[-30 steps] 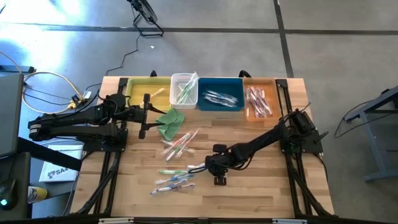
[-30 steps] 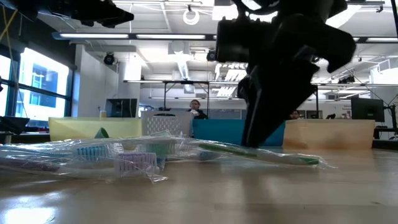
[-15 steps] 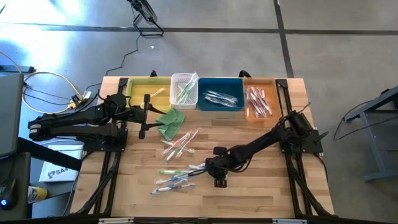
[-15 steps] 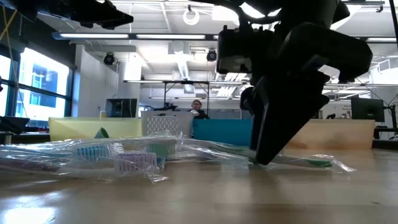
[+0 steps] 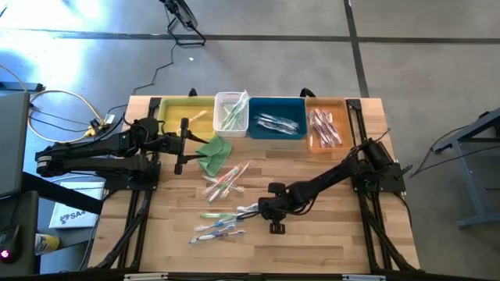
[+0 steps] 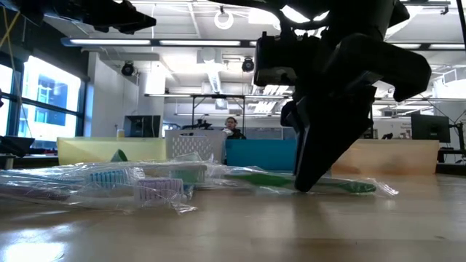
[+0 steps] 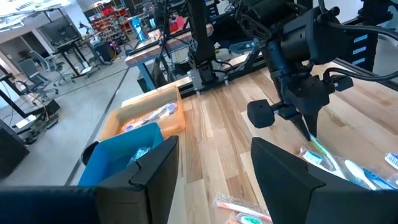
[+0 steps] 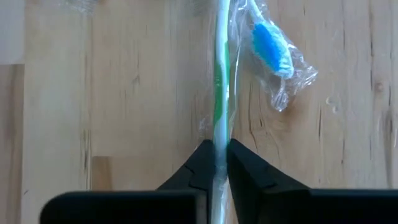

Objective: Pick & Place Toothbrushes
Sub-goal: Put the green toothbrush into the white bin

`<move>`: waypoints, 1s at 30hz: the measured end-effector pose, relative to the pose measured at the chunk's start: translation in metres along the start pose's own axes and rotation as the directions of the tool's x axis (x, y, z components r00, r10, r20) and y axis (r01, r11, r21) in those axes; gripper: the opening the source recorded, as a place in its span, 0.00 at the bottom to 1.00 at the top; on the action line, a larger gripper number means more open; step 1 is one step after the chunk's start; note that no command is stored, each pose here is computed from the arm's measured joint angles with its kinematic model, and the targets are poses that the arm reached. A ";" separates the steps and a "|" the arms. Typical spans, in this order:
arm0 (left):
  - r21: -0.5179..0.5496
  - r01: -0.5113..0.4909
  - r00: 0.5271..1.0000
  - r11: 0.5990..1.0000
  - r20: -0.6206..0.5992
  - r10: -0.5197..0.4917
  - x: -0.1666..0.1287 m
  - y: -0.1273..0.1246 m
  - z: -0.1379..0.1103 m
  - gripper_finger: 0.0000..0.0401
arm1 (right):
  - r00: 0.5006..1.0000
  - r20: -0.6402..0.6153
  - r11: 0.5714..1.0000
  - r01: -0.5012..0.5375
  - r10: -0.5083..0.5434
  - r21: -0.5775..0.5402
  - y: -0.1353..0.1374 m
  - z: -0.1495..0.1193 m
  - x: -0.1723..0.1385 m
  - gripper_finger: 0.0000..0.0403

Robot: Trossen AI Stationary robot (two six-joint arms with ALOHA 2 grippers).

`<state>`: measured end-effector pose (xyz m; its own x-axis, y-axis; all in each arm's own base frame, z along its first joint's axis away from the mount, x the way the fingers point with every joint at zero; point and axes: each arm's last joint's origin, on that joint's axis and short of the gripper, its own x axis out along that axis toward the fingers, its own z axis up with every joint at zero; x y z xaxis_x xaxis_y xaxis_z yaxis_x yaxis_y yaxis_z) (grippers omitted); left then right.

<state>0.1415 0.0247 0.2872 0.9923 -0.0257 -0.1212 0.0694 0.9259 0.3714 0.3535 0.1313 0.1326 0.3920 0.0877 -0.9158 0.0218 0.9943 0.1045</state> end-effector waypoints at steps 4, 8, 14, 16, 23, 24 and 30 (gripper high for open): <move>0.000 0.000 1.000 1.000 0.000 0.000 0.000 0.000 0.000 0.49 | 1.000 -0.014 1.000 0.004 -0.004 -0.004 0.000 -0.001 0.000 0.05; 0.000 0.000 1.000 1.000 0.000 0.000 0.000 0.000 0.000 0.49 | 1.000 -0.013 1.000 -0.001 0.001 -0.031 0.000 -0.001 -0.003 0.05; 0.002 -0.004 1.000 1.000 0.007 0.004 0.000 0.000 0.001 0.49 | 1.000 -0.028 0.999 0.000 -0.001 -0.051 -0.005 -0.001 -0.022 0.04; 0.002 -0.004 1.000 1.000 0.008 0.004 0.000 0.000 0.001 0.49 | 1.000 -0.010 0.999 -0.001 0.000 -0.043 -0.007 0.002 -0.033 0.04; 0.002 -0.005 1.000 1.000 0.007 0.005 0.000 0.000 0.001 0.49 | 0.994 0.106 0.998 -0.011 0.017 -0.059 -0.012 0.009 -0.082 0.04; 0.002 -0.005 1.000 1.000 0.007 0.005 0.000 0.000 0.001 0.49 | 0.991 0.130 0.998 -0.006 0.014 -0.063 -0.013 0.010 -0.090 0.04; 0.002 -0.005 1.000 1.000 0.007 0.005 0.000 0.000 0.001 0.49 | 0.966 0.247 0.995 0.087 -0.071 -0.056 -0.028 0.013 -0.133 0.04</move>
<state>0.1416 0.0248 0.2880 0.9933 -0.0240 -0.1132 0.0650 0.9252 0.3738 0.3122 0.0908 0.2564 0.6045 -0.0006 -0.7966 0.0045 1.0000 0.0026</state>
